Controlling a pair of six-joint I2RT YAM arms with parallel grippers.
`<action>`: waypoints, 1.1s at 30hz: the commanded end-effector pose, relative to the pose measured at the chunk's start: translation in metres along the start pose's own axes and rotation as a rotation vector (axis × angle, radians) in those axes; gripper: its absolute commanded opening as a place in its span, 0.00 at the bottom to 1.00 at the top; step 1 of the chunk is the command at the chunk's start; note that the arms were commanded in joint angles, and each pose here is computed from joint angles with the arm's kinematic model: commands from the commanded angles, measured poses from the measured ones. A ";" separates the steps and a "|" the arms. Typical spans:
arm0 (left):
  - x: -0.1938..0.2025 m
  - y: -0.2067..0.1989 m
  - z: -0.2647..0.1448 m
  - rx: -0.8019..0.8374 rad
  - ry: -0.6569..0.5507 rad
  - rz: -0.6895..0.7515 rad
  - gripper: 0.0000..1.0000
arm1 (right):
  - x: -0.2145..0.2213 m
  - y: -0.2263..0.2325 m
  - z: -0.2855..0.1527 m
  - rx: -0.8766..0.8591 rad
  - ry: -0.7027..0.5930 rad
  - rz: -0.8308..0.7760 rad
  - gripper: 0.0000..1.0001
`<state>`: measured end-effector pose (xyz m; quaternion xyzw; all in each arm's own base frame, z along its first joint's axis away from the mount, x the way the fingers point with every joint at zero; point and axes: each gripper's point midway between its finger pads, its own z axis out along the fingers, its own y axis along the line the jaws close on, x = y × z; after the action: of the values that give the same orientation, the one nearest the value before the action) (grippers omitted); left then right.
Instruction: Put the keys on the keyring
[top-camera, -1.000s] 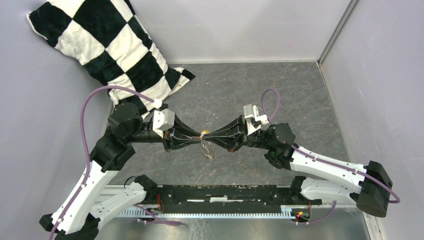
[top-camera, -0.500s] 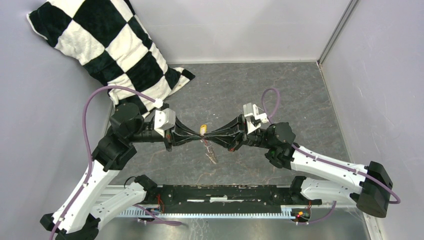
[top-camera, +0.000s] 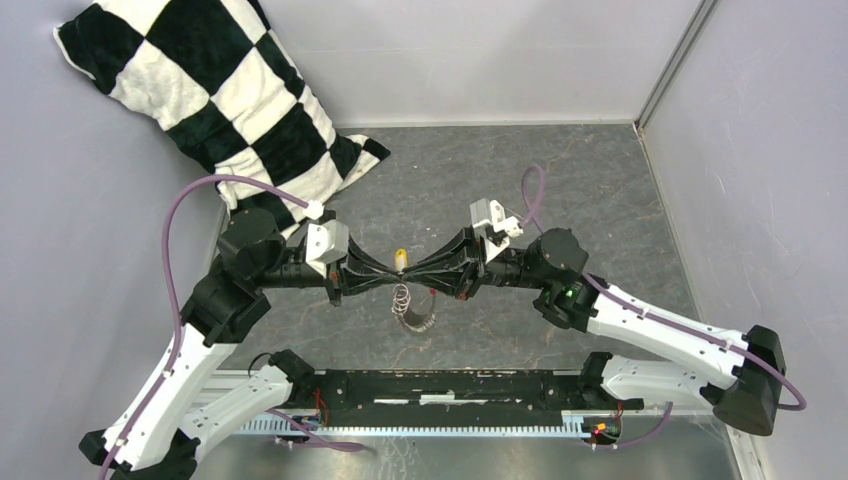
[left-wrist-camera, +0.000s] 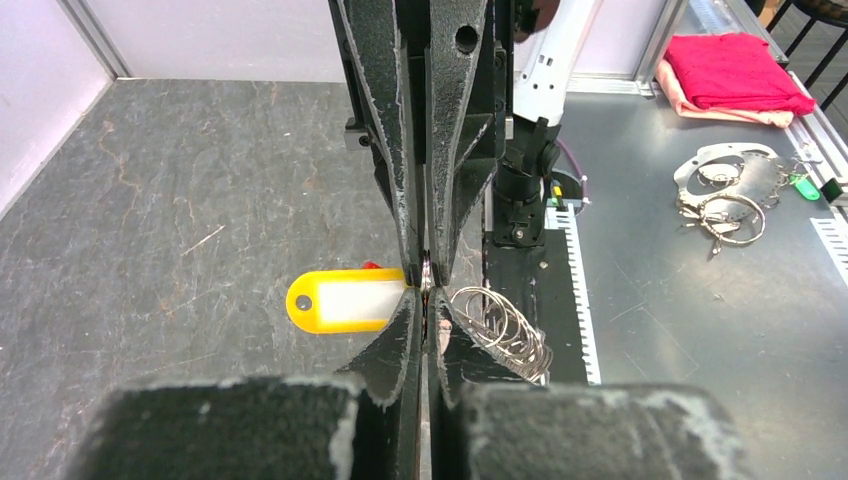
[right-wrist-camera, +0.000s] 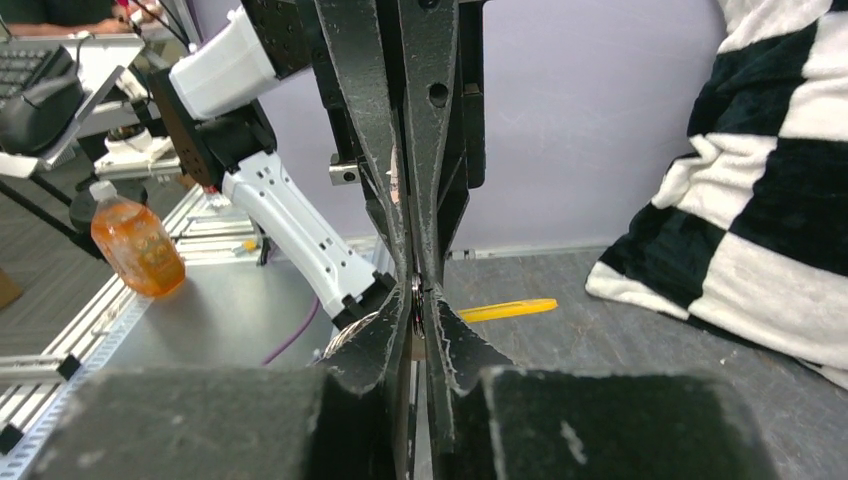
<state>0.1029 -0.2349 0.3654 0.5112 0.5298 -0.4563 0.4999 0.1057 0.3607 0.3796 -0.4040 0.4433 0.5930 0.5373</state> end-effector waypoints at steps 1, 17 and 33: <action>0.006 -0.002 0.000 0.011 0.018 0.004 0.02 | -0.019 0.004 0.006 -0.024 0.051 -0.066 0.14; 0.007 -0.014 -0.005 0.044 0.029 -0.002 0.02 | -0.017 0.004 0.001 -0.052 0.261 -0.151 0.30; 0.018 -0.014 -0.007 0.054 0.062 0.023 0.02 | -0.003 0.006 0.000 -0.134 0.488 -0.099 0.36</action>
<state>0.0911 -0.2263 0.3459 0.5254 0.5476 -0.4508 0.4699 0.1063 0.3613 0.3907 -0.5841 0.4930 0.4690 0.4426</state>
